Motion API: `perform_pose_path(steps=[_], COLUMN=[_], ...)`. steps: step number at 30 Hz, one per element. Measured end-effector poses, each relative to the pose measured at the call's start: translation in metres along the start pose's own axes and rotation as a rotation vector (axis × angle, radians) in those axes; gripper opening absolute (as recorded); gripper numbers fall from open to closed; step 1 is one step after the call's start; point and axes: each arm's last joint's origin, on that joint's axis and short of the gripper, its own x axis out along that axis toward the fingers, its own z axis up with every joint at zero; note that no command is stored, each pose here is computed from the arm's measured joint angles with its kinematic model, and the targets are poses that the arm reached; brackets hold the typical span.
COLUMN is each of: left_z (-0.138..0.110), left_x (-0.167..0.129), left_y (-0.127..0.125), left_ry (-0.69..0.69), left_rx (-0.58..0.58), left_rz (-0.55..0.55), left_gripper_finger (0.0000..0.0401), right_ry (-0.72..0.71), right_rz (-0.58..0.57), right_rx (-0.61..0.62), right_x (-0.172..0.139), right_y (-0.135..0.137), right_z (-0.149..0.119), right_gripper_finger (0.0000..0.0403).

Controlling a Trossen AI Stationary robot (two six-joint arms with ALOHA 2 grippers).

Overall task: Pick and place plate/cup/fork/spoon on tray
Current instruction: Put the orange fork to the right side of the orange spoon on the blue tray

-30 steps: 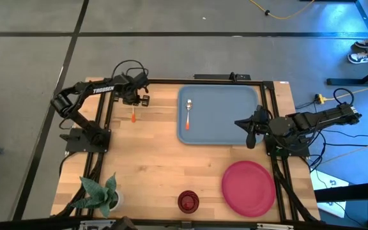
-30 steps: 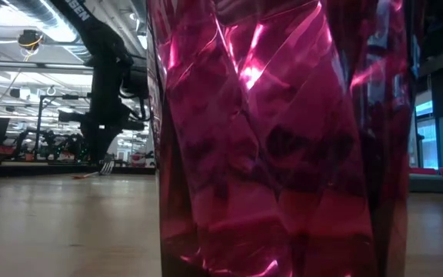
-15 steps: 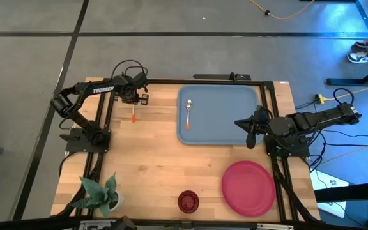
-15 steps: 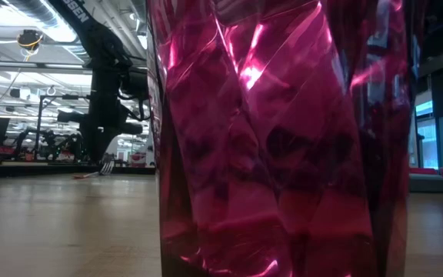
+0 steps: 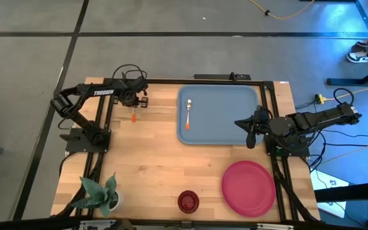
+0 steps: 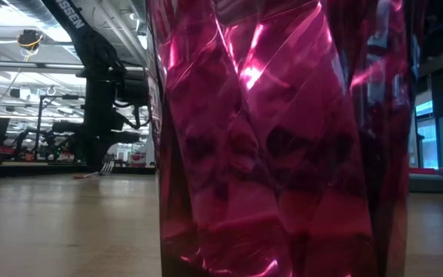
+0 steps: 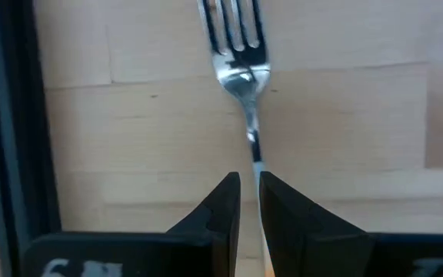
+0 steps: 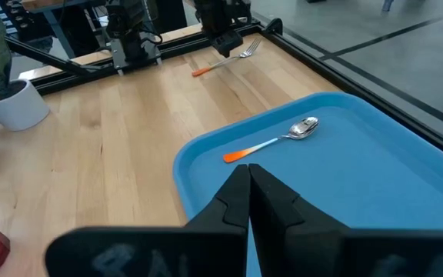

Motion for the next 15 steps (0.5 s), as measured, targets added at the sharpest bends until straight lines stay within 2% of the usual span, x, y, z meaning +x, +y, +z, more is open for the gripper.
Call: perform_pose_path(steps=[15], left_z=[0.0026], left_x=[0.0023], left_y=[-0.0025], left_ry=[-0.056], left_rx=[-0.017], left_rz=[-0.025], left_gripper_finger=[0.0045], right_ry=[0.000], right_rz=[0.000], right_rx=[0.003], right_x=[0.0000], right_y=[0.0000], right_z=[0.0000], right_gripper_finger=[0.0007])
